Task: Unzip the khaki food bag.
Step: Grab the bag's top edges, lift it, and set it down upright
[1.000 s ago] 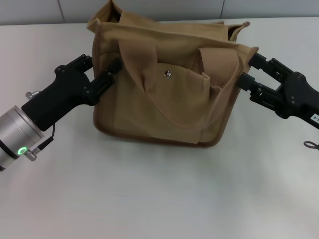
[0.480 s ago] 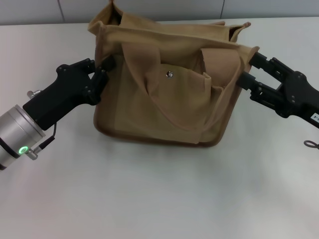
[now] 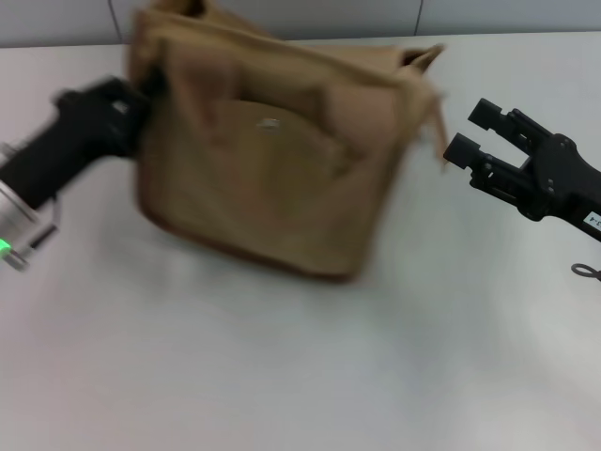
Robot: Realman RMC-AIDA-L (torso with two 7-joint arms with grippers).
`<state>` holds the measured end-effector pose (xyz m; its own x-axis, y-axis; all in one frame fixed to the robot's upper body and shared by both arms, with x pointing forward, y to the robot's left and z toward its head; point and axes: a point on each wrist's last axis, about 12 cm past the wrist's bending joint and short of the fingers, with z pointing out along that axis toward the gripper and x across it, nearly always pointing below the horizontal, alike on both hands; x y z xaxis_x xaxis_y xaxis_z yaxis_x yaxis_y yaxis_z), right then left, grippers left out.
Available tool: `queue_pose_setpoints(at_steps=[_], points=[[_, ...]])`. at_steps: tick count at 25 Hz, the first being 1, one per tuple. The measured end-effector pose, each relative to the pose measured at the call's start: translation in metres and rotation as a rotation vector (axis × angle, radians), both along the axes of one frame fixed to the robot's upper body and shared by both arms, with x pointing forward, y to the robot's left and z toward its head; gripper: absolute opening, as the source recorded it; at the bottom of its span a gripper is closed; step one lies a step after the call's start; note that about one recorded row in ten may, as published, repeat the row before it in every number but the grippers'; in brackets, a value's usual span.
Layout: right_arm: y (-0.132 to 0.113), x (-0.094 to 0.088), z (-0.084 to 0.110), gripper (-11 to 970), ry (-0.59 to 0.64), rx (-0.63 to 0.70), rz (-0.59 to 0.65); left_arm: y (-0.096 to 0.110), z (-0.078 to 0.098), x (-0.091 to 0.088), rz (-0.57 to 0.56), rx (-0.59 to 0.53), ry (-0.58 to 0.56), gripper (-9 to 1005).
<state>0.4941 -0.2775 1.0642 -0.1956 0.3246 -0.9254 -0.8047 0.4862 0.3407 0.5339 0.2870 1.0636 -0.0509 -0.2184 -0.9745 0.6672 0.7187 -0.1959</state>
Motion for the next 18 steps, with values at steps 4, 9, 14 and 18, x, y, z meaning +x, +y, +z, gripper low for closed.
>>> queue_pose_setpoints(at_steps=[4, 9, 14, 18], points=[[-0.001, -0.001, -0.001, 842, 0.003, 0.001, -0.005, 0.020, 0.020, 0.013, 0.018, -0.020, -0.016, 75], [-0.003, -0.002, -0.001, 841, 0.003, 0.005, -0.020, 0.011, 0.038, 0.012, -0.062, -0.086, -0.092, 77], [-0.016, -0.010, -0.005, 841, -0.101, 0.024, -0.211, -0.044, 0.017, 0.003, -0.241, -0.015, -0.082, 79], [-0.011, -0.022, -0.016, 841, -0.325, -0.132, -0.407, -0.070, 0.000, -0.005, -0.331, 0.024, -0.038, 80]])
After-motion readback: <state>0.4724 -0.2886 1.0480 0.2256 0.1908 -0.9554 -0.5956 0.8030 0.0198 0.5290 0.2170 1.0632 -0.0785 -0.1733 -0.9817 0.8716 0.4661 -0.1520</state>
